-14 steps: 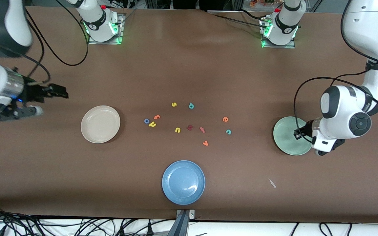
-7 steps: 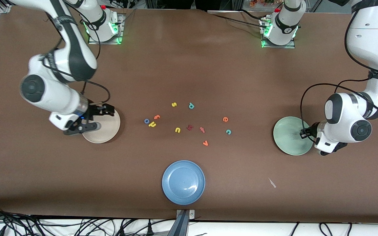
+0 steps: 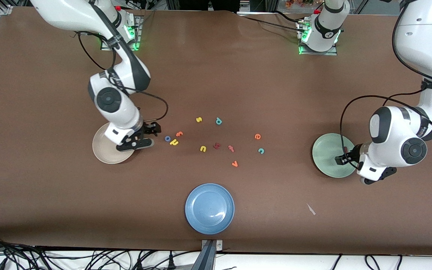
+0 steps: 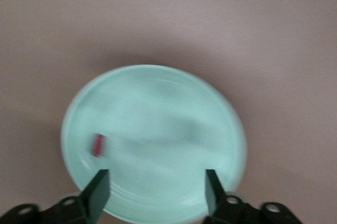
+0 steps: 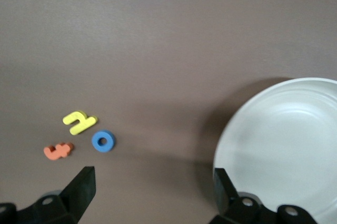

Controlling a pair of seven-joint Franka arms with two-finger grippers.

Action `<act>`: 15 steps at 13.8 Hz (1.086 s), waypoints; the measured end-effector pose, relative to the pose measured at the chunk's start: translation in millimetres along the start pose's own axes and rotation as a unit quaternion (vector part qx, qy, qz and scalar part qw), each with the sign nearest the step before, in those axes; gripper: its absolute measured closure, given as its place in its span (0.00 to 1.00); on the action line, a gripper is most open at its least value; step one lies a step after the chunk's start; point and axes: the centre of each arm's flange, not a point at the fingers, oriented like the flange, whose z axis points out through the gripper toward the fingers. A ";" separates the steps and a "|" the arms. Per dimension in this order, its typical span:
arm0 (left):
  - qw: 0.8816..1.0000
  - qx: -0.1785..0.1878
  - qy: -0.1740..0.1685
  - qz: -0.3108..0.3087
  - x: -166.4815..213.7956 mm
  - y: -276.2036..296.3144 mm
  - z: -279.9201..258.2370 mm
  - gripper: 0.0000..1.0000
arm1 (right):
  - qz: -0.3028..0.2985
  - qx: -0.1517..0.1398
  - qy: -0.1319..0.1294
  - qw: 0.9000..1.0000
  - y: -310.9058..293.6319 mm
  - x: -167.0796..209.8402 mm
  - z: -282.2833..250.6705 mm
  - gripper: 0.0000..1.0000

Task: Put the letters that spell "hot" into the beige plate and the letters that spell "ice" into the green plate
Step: 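Grasp the teal c with the left gripper while the right gripper grasps the blue o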

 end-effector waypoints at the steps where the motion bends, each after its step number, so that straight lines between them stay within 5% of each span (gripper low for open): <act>1: 1.000 -0.009 0.003 -0.018 -11.7 25.5 -11.1 0.04 | 0.003 -0.006 0.003 1.000 -12.8 -3.1 6.7 0.00; 8: 0.993 -0.076 0.013 -0.086 -82.6 167.6 -6.4 0.00 | -0.002 -0.002 0.015 1.000 -44.5 -11.1 52.9 0.00; 15: 0.994 -0.074 0.003 -0.077 -111.5 218.0 84.4 0.00 | -0.014 0.015 0.021 1.000 -49.5 -27.3 82.7 0.00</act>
